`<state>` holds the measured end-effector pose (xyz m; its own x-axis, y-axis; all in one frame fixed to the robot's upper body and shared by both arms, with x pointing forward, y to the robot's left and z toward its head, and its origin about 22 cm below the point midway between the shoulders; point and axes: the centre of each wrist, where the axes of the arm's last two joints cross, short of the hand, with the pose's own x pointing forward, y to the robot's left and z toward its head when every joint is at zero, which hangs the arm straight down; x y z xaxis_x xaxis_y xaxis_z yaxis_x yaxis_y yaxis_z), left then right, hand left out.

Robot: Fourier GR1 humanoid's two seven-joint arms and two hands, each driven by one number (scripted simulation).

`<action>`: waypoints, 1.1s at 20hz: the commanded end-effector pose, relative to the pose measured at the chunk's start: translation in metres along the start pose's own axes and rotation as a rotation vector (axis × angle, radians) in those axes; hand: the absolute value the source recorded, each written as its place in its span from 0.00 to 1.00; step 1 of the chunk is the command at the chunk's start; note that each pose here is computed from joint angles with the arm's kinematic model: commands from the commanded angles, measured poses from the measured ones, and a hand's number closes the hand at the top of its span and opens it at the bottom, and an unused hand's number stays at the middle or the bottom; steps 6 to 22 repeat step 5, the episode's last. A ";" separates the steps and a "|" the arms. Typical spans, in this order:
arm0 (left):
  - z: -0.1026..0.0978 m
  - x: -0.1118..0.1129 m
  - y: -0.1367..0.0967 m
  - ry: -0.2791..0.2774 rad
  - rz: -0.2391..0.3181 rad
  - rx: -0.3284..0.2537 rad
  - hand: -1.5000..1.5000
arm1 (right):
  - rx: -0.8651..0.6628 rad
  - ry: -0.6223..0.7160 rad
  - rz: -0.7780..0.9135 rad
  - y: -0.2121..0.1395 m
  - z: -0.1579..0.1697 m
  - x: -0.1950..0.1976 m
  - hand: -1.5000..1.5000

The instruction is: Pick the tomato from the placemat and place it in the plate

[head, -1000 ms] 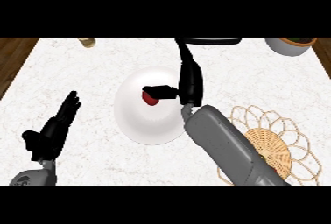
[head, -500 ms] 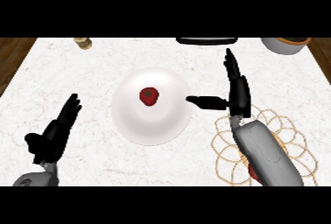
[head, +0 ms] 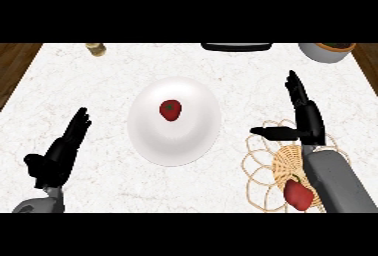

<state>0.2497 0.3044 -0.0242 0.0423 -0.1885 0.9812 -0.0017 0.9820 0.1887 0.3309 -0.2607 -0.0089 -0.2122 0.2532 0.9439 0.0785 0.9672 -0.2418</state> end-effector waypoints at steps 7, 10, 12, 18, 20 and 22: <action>-0.009 0.001 0.000 -0.002 0.002 0.001 0.50 | -0.033 -0.023 0.044 -0.023 0.011 -0.029 0.00; -0.009 0.001 0.000 -0.002 0.002 0.001 0.50 | -0.033 -0.023 0.044 -0.023 0.011 -0.029 0.00; -0.009 0.001 0.000 -0.002 0.002 0.001 0.50 | -0.033 -0.023 0.044 -0.023 0.011 -0.029 0.00; -0.009 0.001 0.000 -0.002 0.002 0.001 0.50 | -0.033 -0.023 0.044 -0.023 0.011 -0.029 0.00; -0.009 0.001 0.000 -0.002 0.002 0.001 0.50 | -0.033 -0.023 0.044 -0.023 0.011 -0.029 0.00; -0.009 0.001 0.000 -0.002 0.002 0.001 0.50 | -0.033 -0.023 0.044 -0.023 0.011 -0.029 0.00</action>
